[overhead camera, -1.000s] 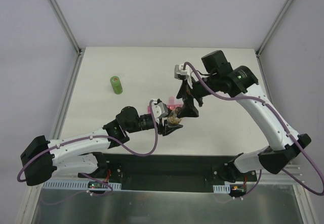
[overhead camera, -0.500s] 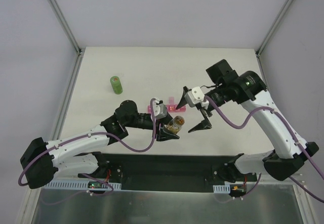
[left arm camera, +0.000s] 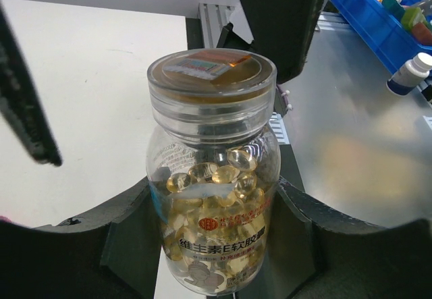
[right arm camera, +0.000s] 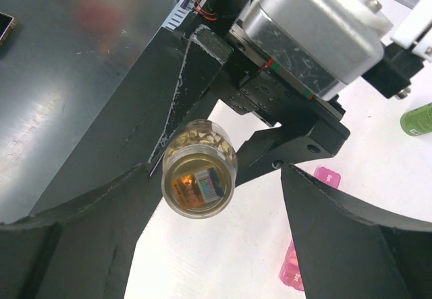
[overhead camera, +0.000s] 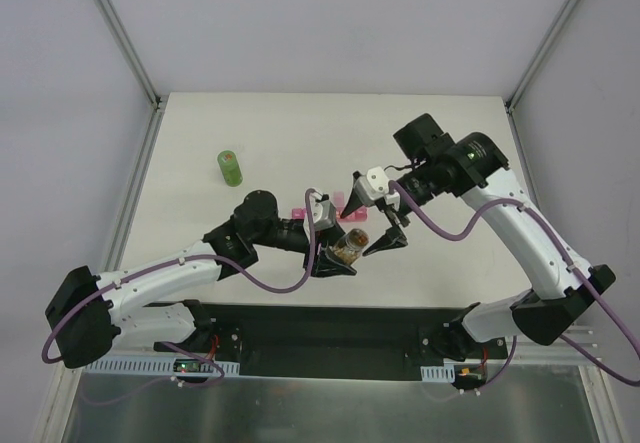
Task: Sort the pills into containers
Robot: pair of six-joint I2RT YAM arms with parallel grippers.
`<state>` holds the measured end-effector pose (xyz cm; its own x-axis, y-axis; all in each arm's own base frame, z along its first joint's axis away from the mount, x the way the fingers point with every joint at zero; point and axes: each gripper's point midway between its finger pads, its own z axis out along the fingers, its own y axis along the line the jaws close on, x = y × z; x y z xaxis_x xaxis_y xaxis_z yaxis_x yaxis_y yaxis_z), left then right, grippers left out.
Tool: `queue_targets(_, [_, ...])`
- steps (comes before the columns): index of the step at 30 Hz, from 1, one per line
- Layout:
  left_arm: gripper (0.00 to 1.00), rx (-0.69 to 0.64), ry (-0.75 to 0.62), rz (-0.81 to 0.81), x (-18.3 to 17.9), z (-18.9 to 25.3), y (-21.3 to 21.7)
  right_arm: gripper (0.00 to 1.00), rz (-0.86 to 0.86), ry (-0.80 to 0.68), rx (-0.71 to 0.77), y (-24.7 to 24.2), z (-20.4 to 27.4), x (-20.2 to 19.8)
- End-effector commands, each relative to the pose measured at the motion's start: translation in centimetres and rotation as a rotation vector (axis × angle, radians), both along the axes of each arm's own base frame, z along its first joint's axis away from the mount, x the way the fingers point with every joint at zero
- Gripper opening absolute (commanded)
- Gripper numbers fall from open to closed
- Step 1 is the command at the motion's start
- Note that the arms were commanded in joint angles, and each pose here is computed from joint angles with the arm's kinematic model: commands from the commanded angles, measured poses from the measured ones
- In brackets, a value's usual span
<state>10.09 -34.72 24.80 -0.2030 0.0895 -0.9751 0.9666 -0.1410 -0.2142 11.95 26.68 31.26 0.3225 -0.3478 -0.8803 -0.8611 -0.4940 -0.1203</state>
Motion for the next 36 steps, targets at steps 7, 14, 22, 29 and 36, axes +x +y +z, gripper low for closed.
queue_targets(7, [0.0, -0.057, -0.042, -0.018, 0.2, 2.5, 0.0, 0.61, 0.068, 0.097, -0.06, -1.8, 0.5, -4.0])
queue_targets(14, [0.0, -0.066, -0.042, -0.011, 0.1, 2.7, 0.2, 0.57, 0.072, 0.079, -0.087, -1.8, -0.1, -3.8])
queue_targets(22, [0.0, -0.071, -0.049, -0.01, 0.1, 2.9, 0.3, 0.51, 0.068, 0.076, -0.116, -2.0, -0.7, -3.8])
queue_targets(29, [0.0, -0.047, -0.087, 0.08, 1.6, 2.9, 0.4, 0.32, -0.098, 0.122, -0.226, -1.0, -1.9, -1.6])
queue_targets(36, [0.0, -0.016, -0.167, 0.198, 3.6, 3.7, 0.8, 0.35, -0.248, 0.265, -0.311, -0.1, -2.9, -0.6])
